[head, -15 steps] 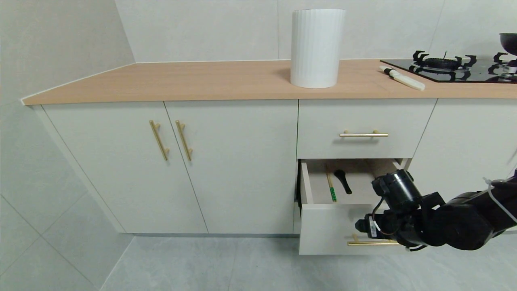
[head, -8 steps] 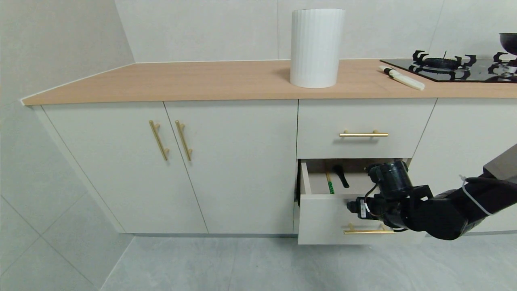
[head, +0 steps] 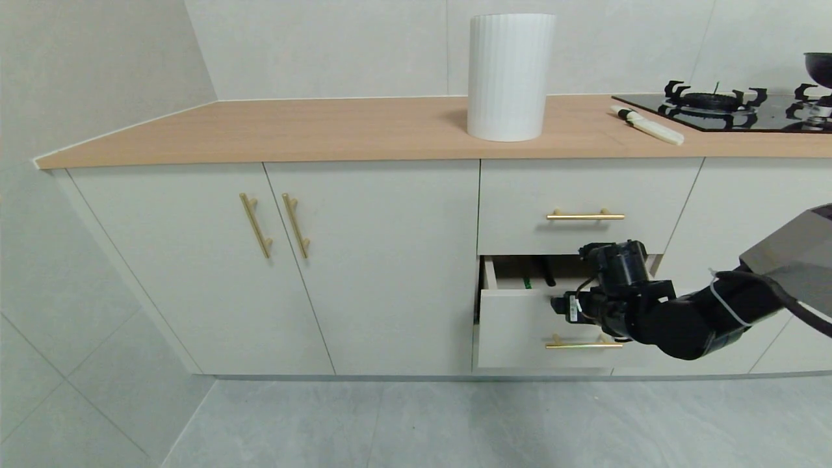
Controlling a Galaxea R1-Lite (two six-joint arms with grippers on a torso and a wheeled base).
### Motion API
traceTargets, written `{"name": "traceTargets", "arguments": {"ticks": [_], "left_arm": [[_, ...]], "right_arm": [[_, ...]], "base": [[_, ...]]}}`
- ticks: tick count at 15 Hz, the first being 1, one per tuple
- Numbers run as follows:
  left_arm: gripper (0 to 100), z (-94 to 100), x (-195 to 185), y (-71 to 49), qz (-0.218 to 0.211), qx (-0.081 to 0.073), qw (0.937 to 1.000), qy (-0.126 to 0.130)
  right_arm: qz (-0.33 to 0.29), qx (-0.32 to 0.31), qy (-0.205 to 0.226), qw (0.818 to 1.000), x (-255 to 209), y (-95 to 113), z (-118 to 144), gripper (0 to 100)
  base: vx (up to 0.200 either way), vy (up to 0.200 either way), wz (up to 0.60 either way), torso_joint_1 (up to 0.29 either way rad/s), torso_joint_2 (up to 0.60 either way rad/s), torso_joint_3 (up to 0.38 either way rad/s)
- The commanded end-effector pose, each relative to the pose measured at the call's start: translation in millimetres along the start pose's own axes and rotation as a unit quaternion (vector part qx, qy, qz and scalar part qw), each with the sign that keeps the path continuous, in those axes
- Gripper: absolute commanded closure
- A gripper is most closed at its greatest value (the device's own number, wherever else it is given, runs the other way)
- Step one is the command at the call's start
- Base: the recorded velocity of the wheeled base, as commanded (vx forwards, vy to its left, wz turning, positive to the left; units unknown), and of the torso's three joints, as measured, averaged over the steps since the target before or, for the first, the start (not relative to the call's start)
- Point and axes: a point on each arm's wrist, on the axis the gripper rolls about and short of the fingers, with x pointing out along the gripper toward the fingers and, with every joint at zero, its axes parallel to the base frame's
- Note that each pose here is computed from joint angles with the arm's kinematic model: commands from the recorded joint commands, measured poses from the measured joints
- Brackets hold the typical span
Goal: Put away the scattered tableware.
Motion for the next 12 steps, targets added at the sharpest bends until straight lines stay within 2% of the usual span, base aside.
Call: {"name": "traceTargets", "arguments": {"ticks": [1,9,12], "left_arm": [[0,0.0,0.0,0.0,0.0,0.0,1.0,0.0],[0,0.0,0.0,0.0,0.0,0.0,1.0,0.0],[0,0.0,0.0,0.0,0.0,0.0,1.0,0.0]], "right_arm": [[-0.004,-0.005,-0.005,1.0,18.7,0.6,-3.9,0],[-0.024,0.016,-0.027,0.999,46.1,-11.7,6.4,0],[-0.026,0.031,-0.061,0.997,55.9,-19.1,8.0,0]], "base": [[0.0,0.0,0.0,0.0,0.0,0.0],[0.0,0.0,0.0,0.0,0.0,0.0],[0.0,0.0,0.0,0.0,0.0,0.0]]}}
